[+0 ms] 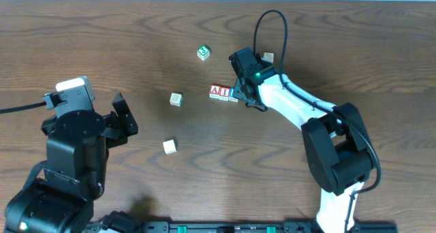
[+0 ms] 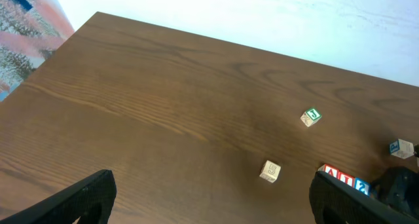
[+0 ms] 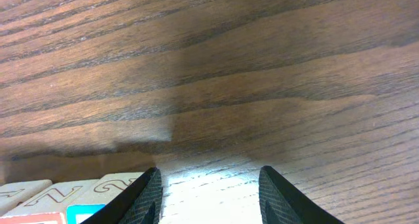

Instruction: Spell out Ai2

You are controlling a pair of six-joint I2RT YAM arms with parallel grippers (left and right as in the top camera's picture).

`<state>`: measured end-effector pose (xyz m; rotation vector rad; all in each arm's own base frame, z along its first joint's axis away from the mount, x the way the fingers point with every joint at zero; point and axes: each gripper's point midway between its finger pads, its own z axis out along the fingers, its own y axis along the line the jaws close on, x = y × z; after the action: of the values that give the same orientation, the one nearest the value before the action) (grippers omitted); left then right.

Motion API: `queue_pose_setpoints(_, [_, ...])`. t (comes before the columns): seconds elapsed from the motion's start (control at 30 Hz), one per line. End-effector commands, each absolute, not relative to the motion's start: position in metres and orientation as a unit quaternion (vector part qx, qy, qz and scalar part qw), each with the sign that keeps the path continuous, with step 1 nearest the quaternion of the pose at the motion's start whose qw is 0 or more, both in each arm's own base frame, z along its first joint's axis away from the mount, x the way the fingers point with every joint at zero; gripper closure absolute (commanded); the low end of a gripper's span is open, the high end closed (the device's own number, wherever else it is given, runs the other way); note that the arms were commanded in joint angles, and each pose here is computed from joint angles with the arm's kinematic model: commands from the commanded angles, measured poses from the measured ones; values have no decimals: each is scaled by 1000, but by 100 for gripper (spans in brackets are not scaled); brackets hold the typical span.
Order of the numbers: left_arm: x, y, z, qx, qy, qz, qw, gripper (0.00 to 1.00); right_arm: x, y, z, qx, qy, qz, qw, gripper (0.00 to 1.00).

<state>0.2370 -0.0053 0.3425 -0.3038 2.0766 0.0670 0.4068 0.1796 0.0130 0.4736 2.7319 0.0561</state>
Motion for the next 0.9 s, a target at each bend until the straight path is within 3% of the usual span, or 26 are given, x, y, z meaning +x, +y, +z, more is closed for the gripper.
queue_pose_setpoints(0.0, [236,-2,346,-124,856,38,501,5,406,181,8,173,968,22,179,53])
queue_pose_setpoints(0.33, [236,-2,346,-124,856,38,501,4,414,163,13,174,961,-24,211,53])
queue_pose_setpoints(0.57, [236,-2,346,-124,856,38,501,5,436,132,72,141,942,-71,296,43])
queue_pose_setpoints(0.67, [236,-2,346,-124,856,38,501,5,442,122,117,139,924,-43,355,32])
queue_pose_setpoints(0.77, [236,-2,346,-124,856,38,501,4,436,107,161,134,895,-13,426,1])
queue_pose_setpoints(0.87, [236,-2,345,-124,856,38,501,5,420,97,195,64,871,3,486,1])
